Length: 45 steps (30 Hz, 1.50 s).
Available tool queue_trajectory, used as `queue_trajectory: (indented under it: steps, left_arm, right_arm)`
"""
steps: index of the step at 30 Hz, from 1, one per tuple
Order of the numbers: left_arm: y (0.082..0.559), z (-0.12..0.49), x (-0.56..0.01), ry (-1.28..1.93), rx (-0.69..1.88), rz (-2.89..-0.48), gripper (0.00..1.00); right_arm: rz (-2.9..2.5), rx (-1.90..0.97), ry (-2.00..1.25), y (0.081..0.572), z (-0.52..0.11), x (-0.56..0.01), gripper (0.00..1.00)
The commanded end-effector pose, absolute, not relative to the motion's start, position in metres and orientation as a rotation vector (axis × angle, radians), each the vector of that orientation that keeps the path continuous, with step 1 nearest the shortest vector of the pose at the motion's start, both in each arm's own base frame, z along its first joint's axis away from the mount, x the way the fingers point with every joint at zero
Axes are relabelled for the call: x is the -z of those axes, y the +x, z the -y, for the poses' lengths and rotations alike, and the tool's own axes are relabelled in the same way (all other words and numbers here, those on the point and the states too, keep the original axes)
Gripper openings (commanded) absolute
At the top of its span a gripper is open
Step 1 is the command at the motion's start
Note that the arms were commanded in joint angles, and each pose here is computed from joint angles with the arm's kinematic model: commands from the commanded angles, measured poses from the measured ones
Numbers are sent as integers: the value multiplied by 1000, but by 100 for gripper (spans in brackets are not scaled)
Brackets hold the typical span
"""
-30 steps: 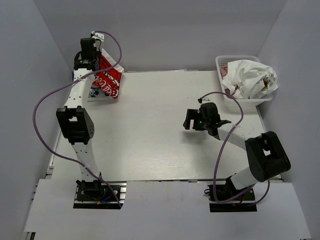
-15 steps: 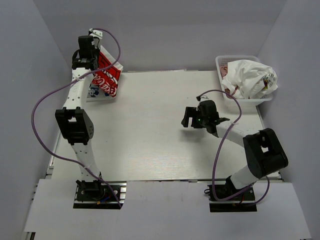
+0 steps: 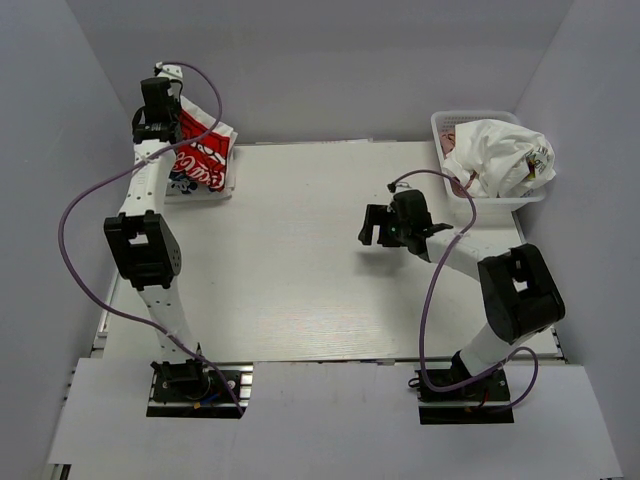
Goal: Fold and stack the t-shirts
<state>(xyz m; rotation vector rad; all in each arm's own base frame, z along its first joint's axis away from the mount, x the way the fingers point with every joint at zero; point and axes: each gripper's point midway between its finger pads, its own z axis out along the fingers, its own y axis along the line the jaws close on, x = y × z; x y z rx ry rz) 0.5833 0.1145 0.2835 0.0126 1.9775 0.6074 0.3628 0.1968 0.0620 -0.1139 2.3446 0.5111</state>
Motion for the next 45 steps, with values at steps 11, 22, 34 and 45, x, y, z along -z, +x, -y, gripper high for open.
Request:
queue_trajectory:
  steps: [11,22,34,45]
  left_arm:
    - [610,-178,-229,-172,-703,-1957,6]
    - [588,-184,-255,-275,-649,-1929,100]
    - [484,-21,-291,-194,-115,-1998,100]
    - [339,107,-192,-194,458,-2033,100]
  right_arm:
    - [-2350,-483,-99,379,-200,-72,90]
    - [-2267,-443,-119,384,-193,-104,90]
    - [-2150,-561,-120,333,-183,-153,90]
    - [-2007,-614,-42,273,-153,-150,90]
